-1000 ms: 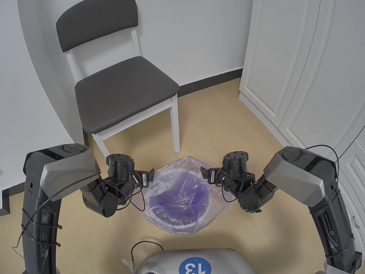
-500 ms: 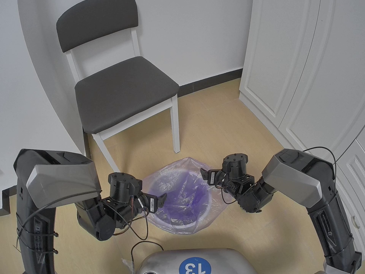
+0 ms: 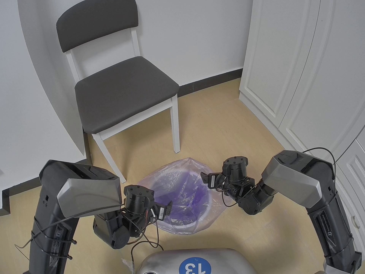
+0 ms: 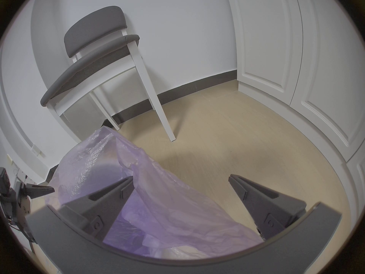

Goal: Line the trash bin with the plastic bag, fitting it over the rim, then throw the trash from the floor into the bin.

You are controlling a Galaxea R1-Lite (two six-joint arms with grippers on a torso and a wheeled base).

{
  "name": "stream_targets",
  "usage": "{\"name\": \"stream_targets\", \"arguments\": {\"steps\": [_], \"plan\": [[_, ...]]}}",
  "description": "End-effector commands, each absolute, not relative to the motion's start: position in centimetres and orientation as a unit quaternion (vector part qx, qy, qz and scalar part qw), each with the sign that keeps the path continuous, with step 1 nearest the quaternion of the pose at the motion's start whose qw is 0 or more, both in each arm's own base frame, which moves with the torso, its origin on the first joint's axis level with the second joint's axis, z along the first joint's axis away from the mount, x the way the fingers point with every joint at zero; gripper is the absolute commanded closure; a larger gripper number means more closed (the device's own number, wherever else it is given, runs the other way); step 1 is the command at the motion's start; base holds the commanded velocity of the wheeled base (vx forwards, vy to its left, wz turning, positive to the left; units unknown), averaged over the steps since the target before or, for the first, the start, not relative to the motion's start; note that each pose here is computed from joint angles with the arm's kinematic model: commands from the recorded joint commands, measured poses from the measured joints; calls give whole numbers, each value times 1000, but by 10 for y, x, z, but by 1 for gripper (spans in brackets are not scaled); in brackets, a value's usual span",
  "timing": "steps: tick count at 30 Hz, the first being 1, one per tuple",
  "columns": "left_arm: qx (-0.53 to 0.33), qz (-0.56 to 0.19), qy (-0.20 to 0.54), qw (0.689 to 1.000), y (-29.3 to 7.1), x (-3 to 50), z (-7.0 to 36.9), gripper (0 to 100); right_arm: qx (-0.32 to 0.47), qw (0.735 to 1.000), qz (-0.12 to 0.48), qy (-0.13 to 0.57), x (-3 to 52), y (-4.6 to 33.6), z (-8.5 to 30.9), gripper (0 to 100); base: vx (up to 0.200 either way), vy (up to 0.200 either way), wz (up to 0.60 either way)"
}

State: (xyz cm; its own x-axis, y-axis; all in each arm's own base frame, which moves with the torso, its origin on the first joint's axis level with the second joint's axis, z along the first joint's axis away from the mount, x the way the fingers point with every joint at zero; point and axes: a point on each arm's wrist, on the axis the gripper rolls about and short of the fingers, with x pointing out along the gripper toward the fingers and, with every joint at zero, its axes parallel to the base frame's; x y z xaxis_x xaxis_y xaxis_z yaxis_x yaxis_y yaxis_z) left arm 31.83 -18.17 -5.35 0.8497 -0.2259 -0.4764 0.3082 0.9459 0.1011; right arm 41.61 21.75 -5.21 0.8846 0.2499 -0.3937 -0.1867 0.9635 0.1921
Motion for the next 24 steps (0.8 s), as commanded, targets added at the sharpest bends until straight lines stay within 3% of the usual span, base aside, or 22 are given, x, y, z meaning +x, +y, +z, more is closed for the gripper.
{"name": "stream_targets", "arguments": {"steps": [1, 13, 24], "plan": [[90, -124, 232, 961, -176, 329, -58, 0, 75, 968, 113, 211, 417, 218, -52, 0, 0, 0, 0], [71, -67, 214, 972, -139, 369, -61, 0, 87, 972, 111, 187, 426, 216, -53, 0, 0, 0, 0], [48, -55, 190, 979, -136, 385, -42, 0, 92, 974, 110, 176, 432, 218, -60, 0, 0, 0, 0]]}}
